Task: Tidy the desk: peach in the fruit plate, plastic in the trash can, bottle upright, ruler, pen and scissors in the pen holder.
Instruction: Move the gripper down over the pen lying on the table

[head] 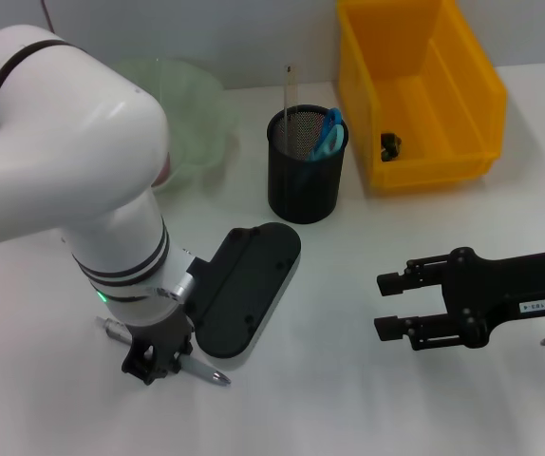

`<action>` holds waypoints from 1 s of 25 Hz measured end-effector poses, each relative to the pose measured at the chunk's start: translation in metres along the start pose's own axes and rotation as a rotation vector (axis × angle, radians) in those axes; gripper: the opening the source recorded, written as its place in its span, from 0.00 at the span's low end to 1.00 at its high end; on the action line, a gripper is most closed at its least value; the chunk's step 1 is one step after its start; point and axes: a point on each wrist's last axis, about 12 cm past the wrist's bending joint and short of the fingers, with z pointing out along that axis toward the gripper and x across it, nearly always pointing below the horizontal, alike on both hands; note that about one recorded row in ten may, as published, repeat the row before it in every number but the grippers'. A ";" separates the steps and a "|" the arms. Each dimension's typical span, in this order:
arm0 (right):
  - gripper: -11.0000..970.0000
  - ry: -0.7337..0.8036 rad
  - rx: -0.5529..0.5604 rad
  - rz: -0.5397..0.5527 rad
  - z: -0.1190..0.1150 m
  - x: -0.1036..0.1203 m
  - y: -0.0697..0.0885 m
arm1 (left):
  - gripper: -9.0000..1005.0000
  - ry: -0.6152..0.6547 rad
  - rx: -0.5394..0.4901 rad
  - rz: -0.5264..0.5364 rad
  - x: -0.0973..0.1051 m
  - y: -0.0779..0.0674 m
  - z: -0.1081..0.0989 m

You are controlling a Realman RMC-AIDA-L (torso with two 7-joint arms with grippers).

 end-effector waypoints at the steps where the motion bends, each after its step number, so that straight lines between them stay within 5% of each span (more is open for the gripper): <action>1: 0.65 0.000 -0.001 -0.001 0.000 0.000 0.000 | 0.19 0.000 0.000 -0.003 0.000 0.000 0.000; 25: 0.65 -0.004 -0.002 0.003 0.001 0.000 0.001 | 0.20 -0.018 -0.001 -0.020 0.001 -0.001 0.000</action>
